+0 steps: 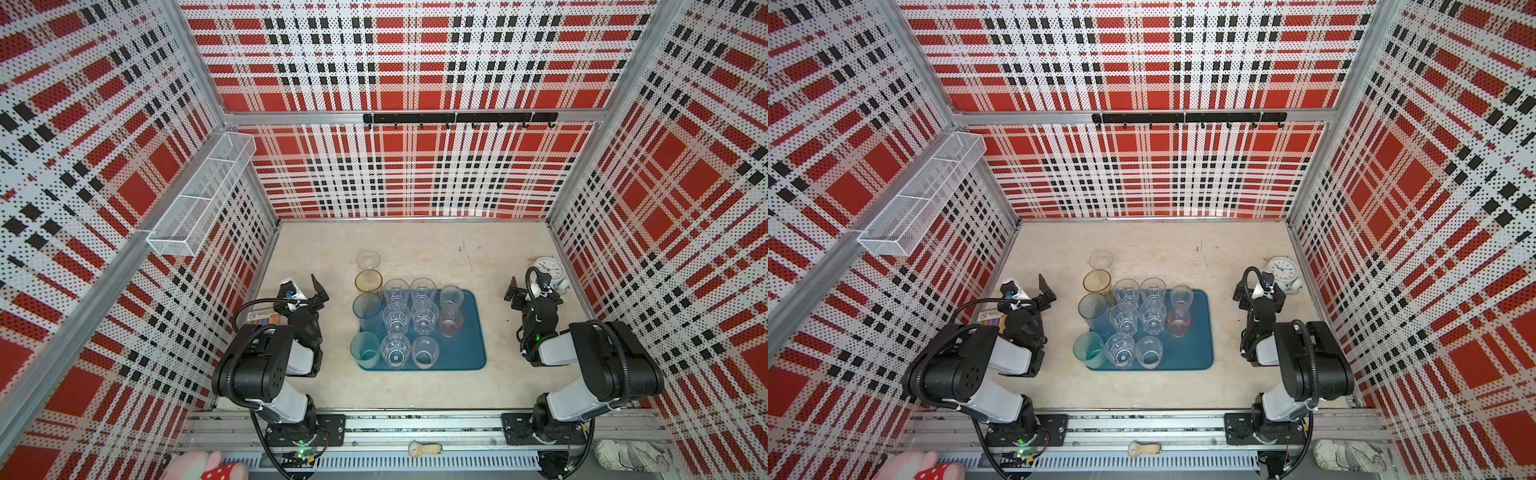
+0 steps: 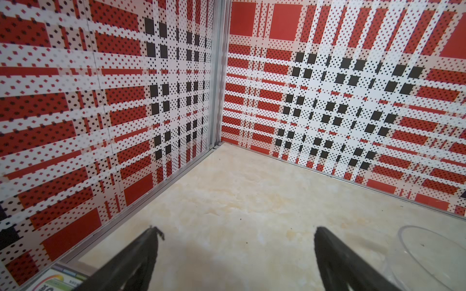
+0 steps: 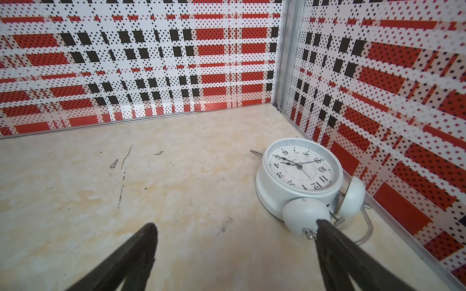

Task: Place the glasses into the tray
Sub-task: Reset both arms

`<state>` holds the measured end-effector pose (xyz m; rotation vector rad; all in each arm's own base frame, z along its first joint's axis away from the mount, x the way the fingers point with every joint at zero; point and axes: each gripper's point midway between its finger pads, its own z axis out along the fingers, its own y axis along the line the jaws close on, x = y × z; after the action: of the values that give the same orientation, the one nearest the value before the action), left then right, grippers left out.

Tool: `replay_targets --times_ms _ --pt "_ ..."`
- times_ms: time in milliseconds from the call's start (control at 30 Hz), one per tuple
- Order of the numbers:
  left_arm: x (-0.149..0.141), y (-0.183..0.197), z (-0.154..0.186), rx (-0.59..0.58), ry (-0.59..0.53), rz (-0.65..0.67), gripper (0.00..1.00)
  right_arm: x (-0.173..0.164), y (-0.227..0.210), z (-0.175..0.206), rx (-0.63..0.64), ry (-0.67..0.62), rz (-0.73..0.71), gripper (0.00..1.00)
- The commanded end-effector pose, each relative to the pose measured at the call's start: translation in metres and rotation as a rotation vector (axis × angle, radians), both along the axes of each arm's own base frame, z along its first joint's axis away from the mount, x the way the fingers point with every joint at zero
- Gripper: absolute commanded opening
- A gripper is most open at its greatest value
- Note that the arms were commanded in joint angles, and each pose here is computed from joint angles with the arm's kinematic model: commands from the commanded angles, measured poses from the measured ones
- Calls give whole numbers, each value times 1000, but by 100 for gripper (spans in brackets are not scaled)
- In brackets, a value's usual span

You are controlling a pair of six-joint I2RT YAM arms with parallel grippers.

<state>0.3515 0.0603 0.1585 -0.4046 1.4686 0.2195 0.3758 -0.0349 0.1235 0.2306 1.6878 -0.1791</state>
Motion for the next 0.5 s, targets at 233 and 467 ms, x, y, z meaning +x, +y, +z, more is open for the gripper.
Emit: replay_targets --times_ms 233,467 --pt "3 0 3 12 -4 0 98 5 2 9 -14 -35 7 100" --pt "3 0 3 12 -4 -1 98 5 2 10 -13 -35 7 100"
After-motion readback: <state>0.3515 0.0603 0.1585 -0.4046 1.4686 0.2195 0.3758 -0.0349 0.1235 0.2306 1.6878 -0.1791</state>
